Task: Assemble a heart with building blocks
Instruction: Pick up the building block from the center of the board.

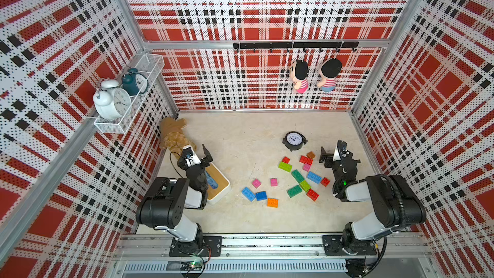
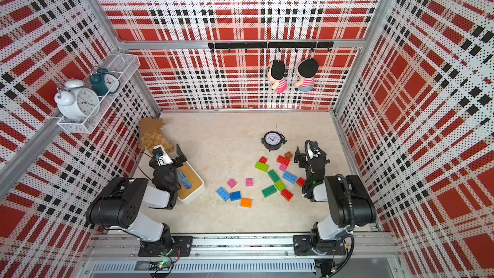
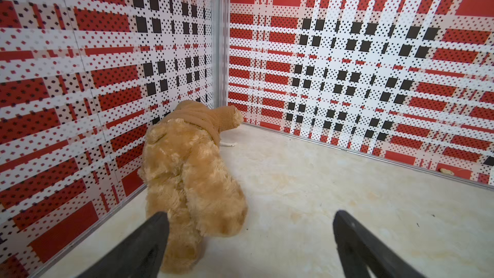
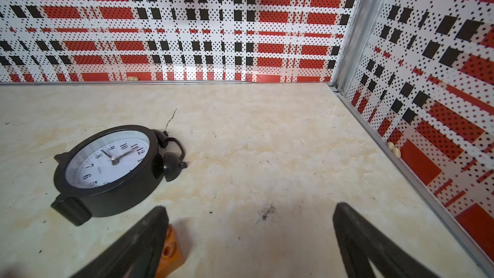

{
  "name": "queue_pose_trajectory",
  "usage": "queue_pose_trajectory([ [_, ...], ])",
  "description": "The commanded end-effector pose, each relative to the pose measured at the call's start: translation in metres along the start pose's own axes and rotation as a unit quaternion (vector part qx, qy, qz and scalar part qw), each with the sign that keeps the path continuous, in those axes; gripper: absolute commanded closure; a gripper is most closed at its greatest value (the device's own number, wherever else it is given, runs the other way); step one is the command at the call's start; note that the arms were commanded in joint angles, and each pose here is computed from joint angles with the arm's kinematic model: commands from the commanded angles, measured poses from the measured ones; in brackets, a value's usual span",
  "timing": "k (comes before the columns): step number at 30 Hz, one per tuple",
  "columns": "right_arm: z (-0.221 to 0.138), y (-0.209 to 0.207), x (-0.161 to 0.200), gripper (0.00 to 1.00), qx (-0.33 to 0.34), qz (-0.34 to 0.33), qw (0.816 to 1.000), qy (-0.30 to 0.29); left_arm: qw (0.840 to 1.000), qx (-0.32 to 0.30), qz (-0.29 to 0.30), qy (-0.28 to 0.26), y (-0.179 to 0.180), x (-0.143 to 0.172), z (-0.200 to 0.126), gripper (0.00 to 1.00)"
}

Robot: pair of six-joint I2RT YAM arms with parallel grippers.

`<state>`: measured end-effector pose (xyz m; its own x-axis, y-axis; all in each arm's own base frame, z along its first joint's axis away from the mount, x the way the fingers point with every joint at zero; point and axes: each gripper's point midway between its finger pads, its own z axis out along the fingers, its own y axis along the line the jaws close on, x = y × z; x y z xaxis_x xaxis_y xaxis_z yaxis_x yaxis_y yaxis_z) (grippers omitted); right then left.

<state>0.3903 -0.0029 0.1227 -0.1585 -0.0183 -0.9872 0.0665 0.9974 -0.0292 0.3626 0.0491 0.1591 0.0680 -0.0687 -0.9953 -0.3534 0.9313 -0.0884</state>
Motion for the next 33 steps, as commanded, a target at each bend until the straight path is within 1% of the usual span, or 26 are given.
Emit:
queue_pose_trajectory([
  [1,0.001,0.000,-0.006,0.00,-0.005,0.000,1.000,-0.011,1.000,0.000,-0.004,-0.004,0.001,-0.001,-0.001,0.02],
  [2,0.001,0.000,-0.004,0.00,-0.005,0.003,1.000,-0.002,1.000,-0.001,-0.004,-0.004,0.002,-0.001,-0.001,0.02],
  [4,0.001,0.001,-0.008,0.00,-0.008,0.000,1.000,-0.019,1.000,0.000,-0.004,-0.004,0.001,-0.001,-0.001,0.02],
  [6,0.001,0.001,-0.004,0.00,-0.006,0.002,1.000,-0.005,1.000,0.000,-0.004,-0.004,0.001,-0.001,-0.001,0.02],
  [8,0.001,0.001,-0.007,0.00,-0.007,0.001,1.000,-0.017,1.000,0.000,-0.004,-0.004,0.001,-0.001,-0.001,0.02],
  [9,0.001,0.001,-0.006,0.00,-0.008,0.001,1.000,-0.010,1.000,0.000,-0.005,-0.004,0.001,-0.001,-0.001,0.02],
  [21,0.001,-0.001,-0.007,0.00,-0.003,0.002,1.000,-0.014,1.000,0.000,-0.004,-0.005,0.001,-0.002,-0.001,0.02],
  [23,-0.002,-0.001,-0.009,0.00,0.000,-0.001,1.000,-0.021,1.000,-0.019,-0.002,-0.021,0.004,-0.010,-0.010,0.02],
  [25,-0.009,0.001,-0.022,0.00,0.007,-0.011,0.999,-0.031,0.999,-0.014,0.011,-0.034,-0.003,-0.021,-0.018,0.02],
  [27,-0.014,-0.001,-0.038,0.00,0.024,-0.013,0.999,-0.032,0.998,-0.042,0.019,-0.040,-0.004,-0.035,-0.022,0.02],
  [29,-0.018,-0.006,-0.055,0.00,0.040,0.008,0.999,-0.031,0.998,-0.045,0.021,-0.042,-0.010,-0.048,-0.022,0.02],
  [30,-0.021,-0.009,-0.065,0.00,0.047,0.030,0.998,-0.035,0.998,-0.053,0.010,-0.043,-0.011,-0.055,-0.021,0.02],
  [31,-0.024,-0.009,-0.075,0.00,0.044,0.043,0.997,-0.043,0.996,-0.071,-0.011,-0.044,-0.008,-0.062,-0.020,0.02],
  [33,-0.029,-0.005,-0.090,0.00,0.027,0.062,0.996,-0.052,0.995,-0.078,-0.050,-0.040,-0.010,-0.073,-0.015,0.02],
])
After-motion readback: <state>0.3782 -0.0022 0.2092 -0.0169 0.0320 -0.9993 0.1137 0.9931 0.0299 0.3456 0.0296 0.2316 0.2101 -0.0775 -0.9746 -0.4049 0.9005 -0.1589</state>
